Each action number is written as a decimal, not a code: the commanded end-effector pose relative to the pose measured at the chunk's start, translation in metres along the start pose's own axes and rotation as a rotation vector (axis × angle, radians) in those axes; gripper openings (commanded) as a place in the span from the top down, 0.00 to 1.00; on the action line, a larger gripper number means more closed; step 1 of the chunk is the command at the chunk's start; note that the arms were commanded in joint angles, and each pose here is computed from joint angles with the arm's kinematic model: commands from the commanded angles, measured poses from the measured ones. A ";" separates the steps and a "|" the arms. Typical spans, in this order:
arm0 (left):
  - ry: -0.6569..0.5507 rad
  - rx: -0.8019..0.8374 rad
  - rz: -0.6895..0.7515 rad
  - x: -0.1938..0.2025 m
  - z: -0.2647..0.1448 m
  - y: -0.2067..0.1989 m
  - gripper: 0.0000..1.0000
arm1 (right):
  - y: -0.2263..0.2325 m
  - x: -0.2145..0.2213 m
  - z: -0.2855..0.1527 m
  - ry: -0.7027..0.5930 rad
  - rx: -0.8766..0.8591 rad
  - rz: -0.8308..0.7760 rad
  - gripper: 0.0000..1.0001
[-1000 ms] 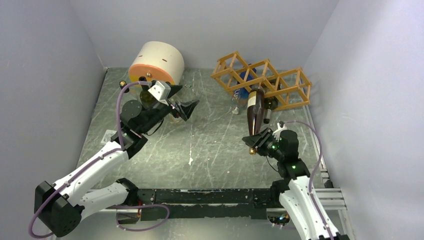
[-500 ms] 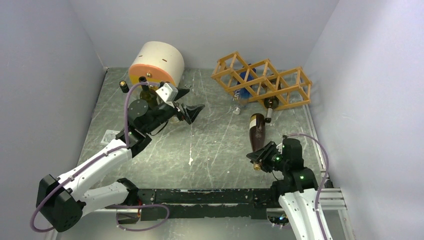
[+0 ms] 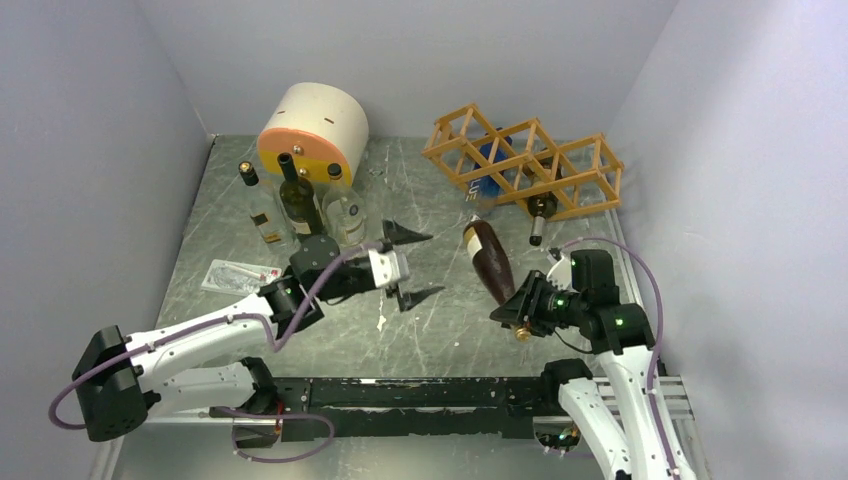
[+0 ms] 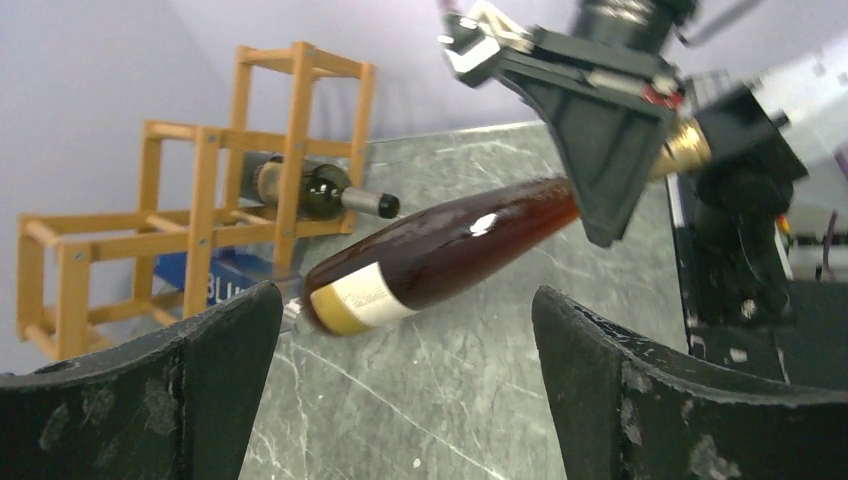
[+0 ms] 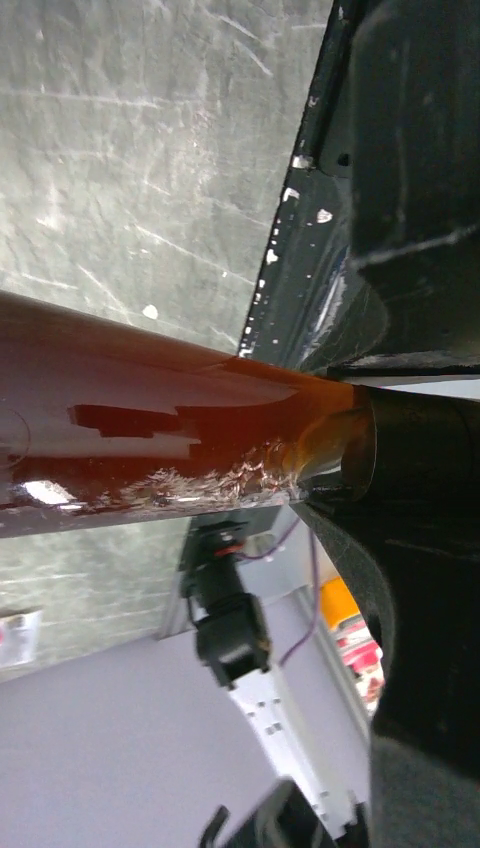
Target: Take the wine bottle off the wine rack
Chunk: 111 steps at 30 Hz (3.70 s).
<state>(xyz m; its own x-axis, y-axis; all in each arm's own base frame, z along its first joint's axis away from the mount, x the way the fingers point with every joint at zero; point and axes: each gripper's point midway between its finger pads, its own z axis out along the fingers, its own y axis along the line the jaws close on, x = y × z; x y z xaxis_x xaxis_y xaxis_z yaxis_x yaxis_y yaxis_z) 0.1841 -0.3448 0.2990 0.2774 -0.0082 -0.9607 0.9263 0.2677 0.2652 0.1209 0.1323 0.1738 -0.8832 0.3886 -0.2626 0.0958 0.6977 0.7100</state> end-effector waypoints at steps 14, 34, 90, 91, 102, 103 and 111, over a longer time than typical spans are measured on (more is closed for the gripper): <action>0.228 0.139 0.338 0.078 0.027 -0.072 0.01 | 0.071 -0.008 -0.015 0.087 -0.397 -0.402 1.00; 0.309 0.234 0.412 0.117 0.036 -0.095 0.02 | 0.119 0.043 0.025 0.308 -0.513 -0.534 1.00; 0.306 -0.292 -0.198 0.078 0.041 0.027 0.93 | 0.141 -0.099 0.082 -0.417 -0.138 -0.429 0.40; 0.304 -0.293 -0.198 0.077 0.041 0.028 0.93 | 0.142 -0.099 0.086 -0.410 -0.138 -0.432 0.45; 0.265 -0.291 -0.191 0.058 0.036 0.030 0.64 | 0.153 -0.101 0.105 -0.388 -0.165 -0.463 0.73; 0.260 -0.294 -0.189 0.056 0.035 0.030 0.61 | 0.155 -0.102 0.104 -0.393 -0.167 -0.466 0.81; 0.172 -0.268 -0.153 0.018 0.023 0.031 0.00 | 0.170 -0.119 0.102 -0.430 -0.140 -0.536 1.00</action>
<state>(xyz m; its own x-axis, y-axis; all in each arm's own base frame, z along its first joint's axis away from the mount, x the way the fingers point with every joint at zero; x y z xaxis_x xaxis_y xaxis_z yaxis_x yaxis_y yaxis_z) 0.2408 -0.3518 0.2228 -0.0355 0.2572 -0.9657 0.8082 0.5758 0.1236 0.2682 0.2667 0.2287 -0.6271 0.2290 -0.7446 -0.3564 0.7656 0.5356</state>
